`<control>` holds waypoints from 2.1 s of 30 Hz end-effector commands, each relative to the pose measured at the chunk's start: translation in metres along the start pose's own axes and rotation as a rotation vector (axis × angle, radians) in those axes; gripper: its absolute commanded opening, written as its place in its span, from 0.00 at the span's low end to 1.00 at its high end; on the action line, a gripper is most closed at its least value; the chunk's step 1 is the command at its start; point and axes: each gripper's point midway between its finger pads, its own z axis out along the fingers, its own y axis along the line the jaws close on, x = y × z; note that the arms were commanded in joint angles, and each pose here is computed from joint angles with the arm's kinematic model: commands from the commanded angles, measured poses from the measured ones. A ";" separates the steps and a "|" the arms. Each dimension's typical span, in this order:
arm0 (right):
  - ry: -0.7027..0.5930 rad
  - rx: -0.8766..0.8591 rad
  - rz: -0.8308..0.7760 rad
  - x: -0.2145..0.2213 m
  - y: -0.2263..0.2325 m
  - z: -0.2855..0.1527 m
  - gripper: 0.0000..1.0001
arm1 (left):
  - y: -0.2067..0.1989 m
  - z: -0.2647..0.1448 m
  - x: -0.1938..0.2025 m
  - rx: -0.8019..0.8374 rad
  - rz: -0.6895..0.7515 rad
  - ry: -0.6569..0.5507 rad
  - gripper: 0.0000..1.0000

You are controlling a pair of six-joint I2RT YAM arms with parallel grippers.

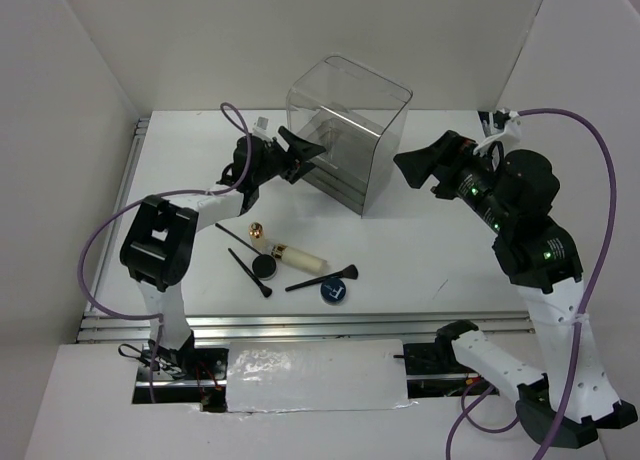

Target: Organize the makeup

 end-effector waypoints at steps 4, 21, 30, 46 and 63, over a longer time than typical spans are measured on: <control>-0.046 -0.061 -0.031 -0.011 0.015 -0.006 1.00 | -0.033 0.007 -0.012 0.165 -0.012 -0.046 0.89; -0.017 -0.058 -0.042 -0.005 0.019 -0.008 1.00 | -0.049 0.008 -0.009 0.362 -0.053 -0.051 0.86; -0.005 -0.061 -0.032 0.002 0.016 -0.005 1.00 | -0.076 -0.009 -0.010 0.408 -0.039 -0.064 0.85; 0.015 -0.042 -0.030 0.016 0.005 0.001 1.00 | -0.110 -0.025 -0.014 0.452 -0.013 -0.078 0.87; 0.021 -0.053 -0.021 0.019 0.006 0.007 1.00 | -0.157 -0.051 -0.022 0.531 0.022 -0.107 0.87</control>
